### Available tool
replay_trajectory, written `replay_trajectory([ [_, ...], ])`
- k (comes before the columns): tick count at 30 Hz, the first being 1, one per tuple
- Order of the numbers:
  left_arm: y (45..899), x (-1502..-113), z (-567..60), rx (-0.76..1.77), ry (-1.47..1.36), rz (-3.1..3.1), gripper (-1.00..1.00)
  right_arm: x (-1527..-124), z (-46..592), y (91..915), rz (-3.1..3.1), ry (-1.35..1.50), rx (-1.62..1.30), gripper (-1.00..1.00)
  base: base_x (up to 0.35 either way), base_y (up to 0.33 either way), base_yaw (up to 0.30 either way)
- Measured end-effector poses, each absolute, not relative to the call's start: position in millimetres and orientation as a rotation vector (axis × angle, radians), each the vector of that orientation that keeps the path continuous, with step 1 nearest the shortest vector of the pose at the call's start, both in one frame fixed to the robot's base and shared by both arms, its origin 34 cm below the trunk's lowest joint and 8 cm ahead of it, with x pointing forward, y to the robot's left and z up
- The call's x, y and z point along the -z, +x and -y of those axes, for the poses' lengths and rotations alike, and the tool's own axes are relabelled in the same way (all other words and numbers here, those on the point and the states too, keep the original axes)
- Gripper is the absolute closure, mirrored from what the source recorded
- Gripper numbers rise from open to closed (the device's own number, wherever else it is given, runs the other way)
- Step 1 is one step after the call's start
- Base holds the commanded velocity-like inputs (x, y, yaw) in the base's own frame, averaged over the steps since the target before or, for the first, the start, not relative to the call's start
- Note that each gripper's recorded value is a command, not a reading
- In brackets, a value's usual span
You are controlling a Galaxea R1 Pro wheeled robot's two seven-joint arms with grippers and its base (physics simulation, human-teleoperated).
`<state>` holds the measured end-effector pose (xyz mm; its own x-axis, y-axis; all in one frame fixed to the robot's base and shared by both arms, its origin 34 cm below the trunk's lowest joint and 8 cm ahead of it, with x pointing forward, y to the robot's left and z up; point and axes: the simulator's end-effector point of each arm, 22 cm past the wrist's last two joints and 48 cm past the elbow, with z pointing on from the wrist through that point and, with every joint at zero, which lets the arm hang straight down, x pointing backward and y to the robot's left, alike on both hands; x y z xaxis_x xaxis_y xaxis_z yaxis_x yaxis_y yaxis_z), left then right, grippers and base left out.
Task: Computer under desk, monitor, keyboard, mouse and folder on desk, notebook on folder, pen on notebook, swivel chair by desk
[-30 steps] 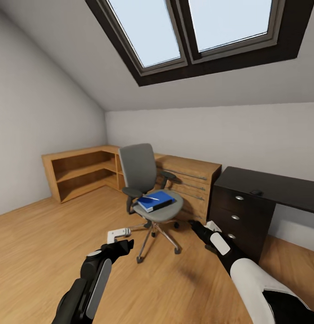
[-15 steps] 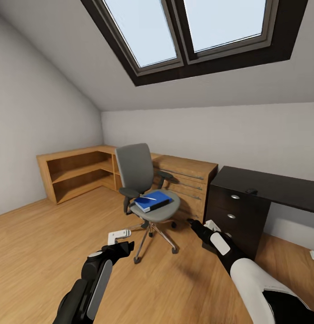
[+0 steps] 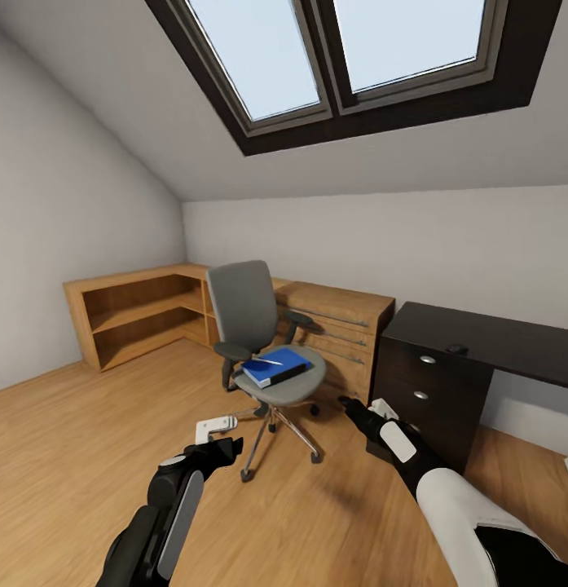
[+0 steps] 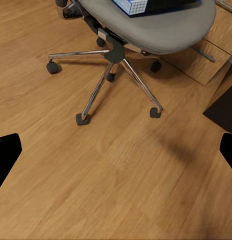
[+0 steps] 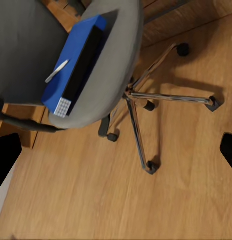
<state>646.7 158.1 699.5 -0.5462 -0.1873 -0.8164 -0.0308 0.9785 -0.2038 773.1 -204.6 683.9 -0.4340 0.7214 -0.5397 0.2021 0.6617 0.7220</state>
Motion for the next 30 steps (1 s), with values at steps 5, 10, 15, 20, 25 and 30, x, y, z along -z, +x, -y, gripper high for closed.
replay_trajectory([
  [5, 646.7, -699.6, -157.9, 0.203, -0.153, -2.143, -1.0, -684.2, 204.7, 773.3, -1.969, 0.72, -0.722, -1.0, 0.291, -0.101, 0.0],
  [10, 646.7, -699.6, -157.9, 0.203, -0.153, -2.143, -1.0, -684.4, 205.8, 773.4, -1.968, 0.72, -0.72, -1.0, 0.265, -0.119, 0.0],
  [15, 646.6, -699.5, -157.0, 0.204, -0.15, -2.143, -1.0, -684.6, 205.5, 773.6, -1.967, 0.719, -0.721, -1.0, 0.2, -0.201, 0.0],
  [20, 646.6, -699.5, -156.7, 0.204, -0.149, -2.143, -1.0, -683.9, 204.7, 773.3, -1.969, 0.72, -0.722, -1.0, 0.156, -0.247, 0.0],
  [25, 646.7, -699.4, -156.7, 0.204, -0.149, -2.143, -1.0, -684.1, 204.7, 773.6, -1.968, 0.72, -0.722, -1.0, 0.053, -0.079, 0.0],
  [30, 646.7, -699.3, -156.7, 0.204, -0.149, -2.144, -1.0, -684.0, 205.3, 773.6, -1.969, 0.72, -0.721, -1.0, 0.009, -0.013, 0.0],
])
